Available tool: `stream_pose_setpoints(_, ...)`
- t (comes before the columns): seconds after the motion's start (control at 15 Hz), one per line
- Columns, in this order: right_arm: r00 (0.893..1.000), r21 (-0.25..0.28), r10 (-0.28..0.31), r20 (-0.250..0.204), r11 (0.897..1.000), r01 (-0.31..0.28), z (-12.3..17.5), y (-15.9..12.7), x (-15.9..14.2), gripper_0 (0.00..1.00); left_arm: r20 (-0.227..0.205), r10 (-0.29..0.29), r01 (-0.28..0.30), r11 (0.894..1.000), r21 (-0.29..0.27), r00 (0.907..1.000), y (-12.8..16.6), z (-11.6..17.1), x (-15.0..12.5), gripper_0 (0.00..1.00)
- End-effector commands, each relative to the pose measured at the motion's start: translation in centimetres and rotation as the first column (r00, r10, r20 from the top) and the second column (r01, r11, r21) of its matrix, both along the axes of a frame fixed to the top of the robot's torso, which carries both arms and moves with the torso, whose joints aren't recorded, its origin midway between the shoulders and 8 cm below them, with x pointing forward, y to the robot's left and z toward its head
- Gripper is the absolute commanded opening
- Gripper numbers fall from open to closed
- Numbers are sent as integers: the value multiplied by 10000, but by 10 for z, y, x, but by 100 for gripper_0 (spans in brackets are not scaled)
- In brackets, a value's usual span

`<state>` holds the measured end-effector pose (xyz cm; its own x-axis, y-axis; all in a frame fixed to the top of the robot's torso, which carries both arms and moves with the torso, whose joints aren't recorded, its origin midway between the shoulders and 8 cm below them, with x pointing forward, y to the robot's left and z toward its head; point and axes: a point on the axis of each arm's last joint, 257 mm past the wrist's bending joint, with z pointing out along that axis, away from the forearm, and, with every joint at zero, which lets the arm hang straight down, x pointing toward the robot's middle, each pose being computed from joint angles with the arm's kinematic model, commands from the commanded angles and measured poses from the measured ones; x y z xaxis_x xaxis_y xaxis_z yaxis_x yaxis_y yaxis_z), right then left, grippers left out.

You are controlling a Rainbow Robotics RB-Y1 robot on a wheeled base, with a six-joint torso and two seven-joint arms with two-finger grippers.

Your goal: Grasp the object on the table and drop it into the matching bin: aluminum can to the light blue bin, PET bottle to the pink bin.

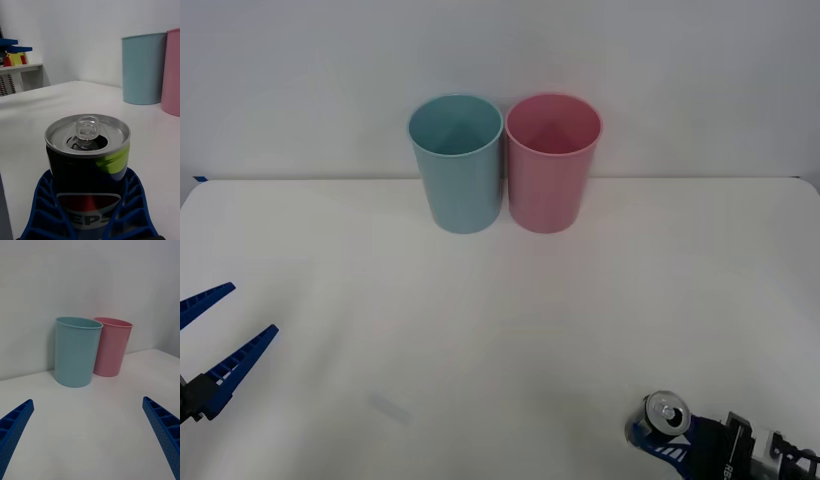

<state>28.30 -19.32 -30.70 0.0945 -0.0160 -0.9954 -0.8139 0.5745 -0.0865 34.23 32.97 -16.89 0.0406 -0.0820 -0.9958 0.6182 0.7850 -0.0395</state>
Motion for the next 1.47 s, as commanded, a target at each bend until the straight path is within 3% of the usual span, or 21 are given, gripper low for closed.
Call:
stream_pose_setpoints(0.07, 9998, 335, 145, -110, 9993, -141, 18, 5, 1, 0, 0, 0, 0, 10000, 0, 10000, 0, 0, 0, 100)
stream_pose_setpoints(0.53, 9995, 653, -288, -103, 9974, 294, 90, 25, 16, 0, 0, 0, 0, 10000, 0, 10000, 0, 0, 0, 100)
stream_pose_setpoints(1.0, 10000, 1310, 68, 48, 9914, -74, 153, 45, 47, 0, 0, 0, 0, 10000, 0, 10000, 0, 0, 0, 100)
stream_pose_setpoints(1.47, 9943, 977, 21, 1065, 9951, -126, 211, 73, 77, 0, 0, 0, 0, 10000, 0, 10000, 0, 0, 0, 100)
